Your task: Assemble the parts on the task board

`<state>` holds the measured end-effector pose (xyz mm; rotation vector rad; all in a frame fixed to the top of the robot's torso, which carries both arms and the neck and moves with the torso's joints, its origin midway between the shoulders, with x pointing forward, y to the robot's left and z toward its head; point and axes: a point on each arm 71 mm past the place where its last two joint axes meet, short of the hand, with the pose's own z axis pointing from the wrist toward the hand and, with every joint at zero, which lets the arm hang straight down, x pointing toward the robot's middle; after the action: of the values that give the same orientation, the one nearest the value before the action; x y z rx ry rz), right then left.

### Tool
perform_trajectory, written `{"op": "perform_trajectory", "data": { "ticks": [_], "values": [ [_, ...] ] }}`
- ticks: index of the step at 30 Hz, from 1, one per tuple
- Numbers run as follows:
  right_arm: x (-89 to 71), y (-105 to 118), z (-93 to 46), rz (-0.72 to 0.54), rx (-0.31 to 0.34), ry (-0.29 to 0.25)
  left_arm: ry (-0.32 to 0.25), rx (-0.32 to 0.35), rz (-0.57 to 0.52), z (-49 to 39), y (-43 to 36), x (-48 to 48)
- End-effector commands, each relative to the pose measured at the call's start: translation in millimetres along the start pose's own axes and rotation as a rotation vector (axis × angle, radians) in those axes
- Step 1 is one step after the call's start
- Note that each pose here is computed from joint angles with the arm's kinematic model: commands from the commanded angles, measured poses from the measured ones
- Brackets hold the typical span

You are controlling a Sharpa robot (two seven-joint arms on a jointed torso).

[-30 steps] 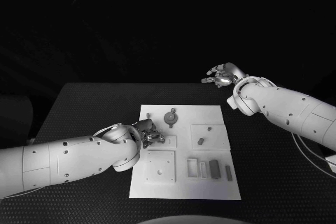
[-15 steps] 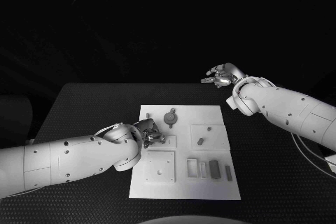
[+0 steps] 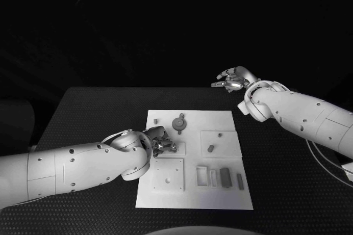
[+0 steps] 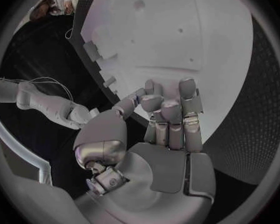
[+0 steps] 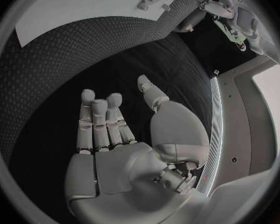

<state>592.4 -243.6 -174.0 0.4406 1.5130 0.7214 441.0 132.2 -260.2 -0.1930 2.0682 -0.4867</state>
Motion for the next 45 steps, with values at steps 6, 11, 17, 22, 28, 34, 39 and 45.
{"op": "perform_trajectory", "data": {
  "ticks": [6, 11, 17, 22, 28, 34, 39, 45],
  "values": [
    [2.2, 0.5, 0.0, 0.002, -0.004, 0.016, 0.04, 0.002, 0.043, -0.2, 0.3, 6.8],
    [2.6, 0.3, -0.1, 0.003, -0.004, 0.016, 0.032, 0.002, 0.045, -0.2, 0.8, 6.2],
    [3.0, -0.2, -0.4, 0.003, -0.003, 0.017, 0.013, 0.001, 0.042, -0.3, 2.4, 4.3],
    [2.9, -1.0, -0.8, 0.002, -0.001, 0.016, 0.007, -0.001, 0.044, -2.0, 5.3, 3.0],
    [2.5, -1.9, -0.8, 0.002, 0.001, 0.016, 0.012, -0.006, 0.048, -3.6, 8.2, 2.3],
    [2.5, -2.4, -0.7, 0.001, 0.003, 0.016, -0.005, -0.003, 0.052, -3.8, 8.2, 1.0],
    [2.7, -2.9, -0.8, 0.001, 0.004, 0.016, -0.027, -0.002, 0.041, -3.5, 8.0, -0.5],
    [2.6, -3.7, -0.8, 0.001, 0.008, 0.017, -0.046, 0.002, 0.032, -3.2, 7.4, -2.0]
  ]
}}
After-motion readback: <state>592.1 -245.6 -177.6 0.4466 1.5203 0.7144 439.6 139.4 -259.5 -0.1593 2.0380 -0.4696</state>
